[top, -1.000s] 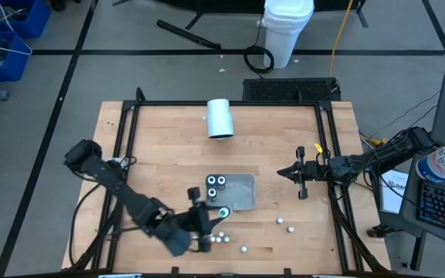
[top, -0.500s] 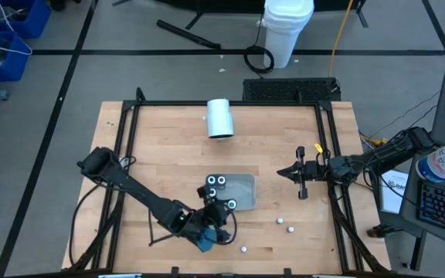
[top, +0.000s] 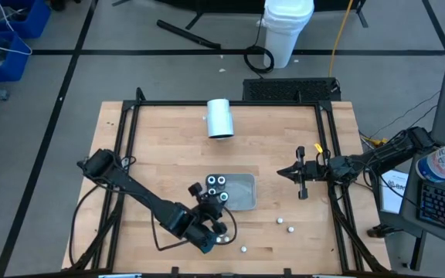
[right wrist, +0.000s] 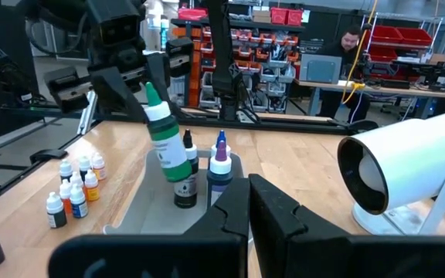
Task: Pick & Place food coloring
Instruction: Put the large green food coloring bottle into the gray bin
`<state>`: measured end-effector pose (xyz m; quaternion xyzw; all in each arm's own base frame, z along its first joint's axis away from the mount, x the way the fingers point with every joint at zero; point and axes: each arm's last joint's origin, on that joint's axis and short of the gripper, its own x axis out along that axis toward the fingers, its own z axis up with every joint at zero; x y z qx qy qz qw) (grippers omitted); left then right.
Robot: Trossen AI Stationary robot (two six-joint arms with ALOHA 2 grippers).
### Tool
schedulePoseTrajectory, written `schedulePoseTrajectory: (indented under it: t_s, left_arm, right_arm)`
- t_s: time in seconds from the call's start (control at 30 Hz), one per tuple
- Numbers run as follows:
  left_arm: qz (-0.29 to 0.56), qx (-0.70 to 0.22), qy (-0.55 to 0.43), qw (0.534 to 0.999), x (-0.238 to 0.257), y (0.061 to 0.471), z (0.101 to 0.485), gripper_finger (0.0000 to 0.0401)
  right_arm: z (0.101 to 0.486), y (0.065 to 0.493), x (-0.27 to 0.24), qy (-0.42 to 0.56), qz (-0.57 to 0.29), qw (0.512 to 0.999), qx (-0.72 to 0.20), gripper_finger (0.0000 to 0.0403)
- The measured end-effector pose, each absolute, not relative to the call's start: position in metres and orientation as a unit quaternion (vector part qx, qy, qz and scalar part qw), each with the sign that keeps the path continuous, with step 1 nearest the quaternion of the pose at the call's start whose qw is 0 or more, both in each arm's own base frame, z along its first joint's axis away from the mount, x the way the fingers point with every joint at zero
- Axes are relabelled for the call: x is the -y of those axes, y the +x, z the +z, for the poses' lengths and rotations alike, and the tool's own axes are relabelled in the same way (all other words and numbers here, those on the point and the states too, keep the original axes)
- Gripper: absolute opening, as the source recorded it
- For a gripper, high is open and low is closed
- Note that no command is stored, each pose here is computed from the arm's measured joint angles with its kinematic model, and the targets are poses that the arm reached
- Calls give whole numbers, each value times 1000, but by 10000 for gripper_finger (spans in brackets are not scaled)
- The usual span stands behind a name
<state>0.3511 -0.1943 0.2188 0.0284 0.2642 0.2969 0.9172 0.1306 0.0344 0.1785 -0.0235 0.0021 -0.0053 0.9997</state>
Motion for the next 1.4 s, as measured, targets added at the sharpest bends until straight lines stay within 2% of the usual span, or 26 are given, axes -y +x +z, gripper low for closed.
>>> schedulePoseTrajectory:
  t_s: [0.33,1.0,1.4]
  left_arm:
    - [300,-279,38,911,195,359,198,122]
    - [306,-297,7,904,194,354,192,122]
    - [320,-300,-15,898,179,348,161,122]
  right_arm:
    - [178,131,-34,-24,-6,1000,-3,2]
    - [178,131,-34,-20,-7,1000,-2,2]
    - [178,131,-34,-20,-7,1000,-3,1]
